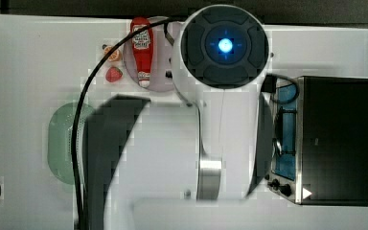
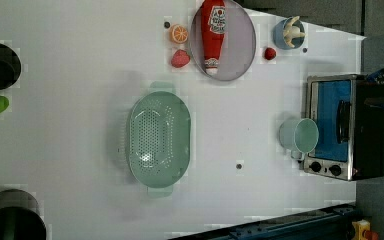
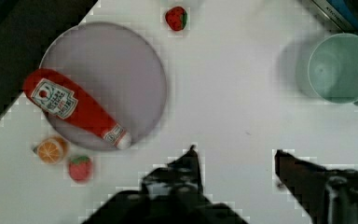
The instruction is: Drag strainer left to right.
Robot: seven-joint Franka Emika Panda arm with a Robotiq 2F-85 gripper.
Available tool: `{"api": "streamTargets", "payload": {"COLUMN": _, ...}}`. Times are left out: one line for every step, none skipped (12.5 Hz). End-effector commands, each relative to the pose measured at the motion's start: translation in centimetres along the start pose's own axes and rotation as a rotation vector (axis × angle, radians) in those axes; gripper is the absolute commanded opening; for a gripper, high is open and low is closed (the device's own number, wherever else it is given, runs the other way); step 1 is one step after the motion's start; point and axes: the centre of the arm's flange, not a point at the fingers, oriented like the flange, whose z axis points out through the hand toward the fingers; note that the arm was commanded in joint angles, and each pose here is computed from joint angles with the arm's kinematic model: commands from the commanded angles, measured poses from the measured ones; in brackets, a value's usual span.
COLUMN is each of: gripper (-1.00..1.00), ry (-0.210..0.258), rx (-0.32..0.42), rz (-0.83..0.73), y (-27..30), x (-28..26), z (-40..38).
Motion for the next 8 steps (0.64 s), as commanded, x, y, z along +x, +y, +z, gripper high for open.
{"api": "streamTargets", "payload": {"gripper": 0.59, "ry": 0.006, "rx": 0.025, "rz": 0.098, "y": 11.5, "x": -7.5, "z": -7.4}}
{"api": "streamTargets", "payload": {"gripper": 0.79, "ry": 0.005, "rx": 0.026, "rz": 0.094, "y": 11.3, "x": -7.7, "z": -7.4}}
{"api": "streamTargets", "payload": {"gripper": 0.99, "ry": 0.000, "rx": 0.026, "rz": 0.085, "y": 10.7, "x": -8.2, "z": -7.3}}
{"api": "streamTargets", "payload": {"gripper": 1.00, "ry": -0.005, "rx": 0.023, "rz": 0.061, "y": 9.6, "x": -9.2, "z": -7.0}}
{"api": "streamTargets", "payload": {"gripper": 1.00, "ry": -0.011, "rx": 0.018, "rz": 0.031, "y": 8.0, "x": -10.6, "z": -6.6}}
{"api": "streamTargets", "payload": {"gripper": 1.00, "ry": -0.012, "rx": 0.003, "rz": 0.012, "y": 6.1, "x": -12.3, "z": -5.9}}
{"api": "streamTargets", "payload": {"gripper": 1.00, "ry": -0.011, "rx": -0.014, "rz": 0.008, "y": 4.0, "x": -14.3, "z": -5.0}}
{"api": "streamTargets", "payload": {"gripper": 1.00, "ry": -0.003, "rx": -0.035, "rz": 0.022, "y": 1.9, "x": -16.4, "z": -3.9}}
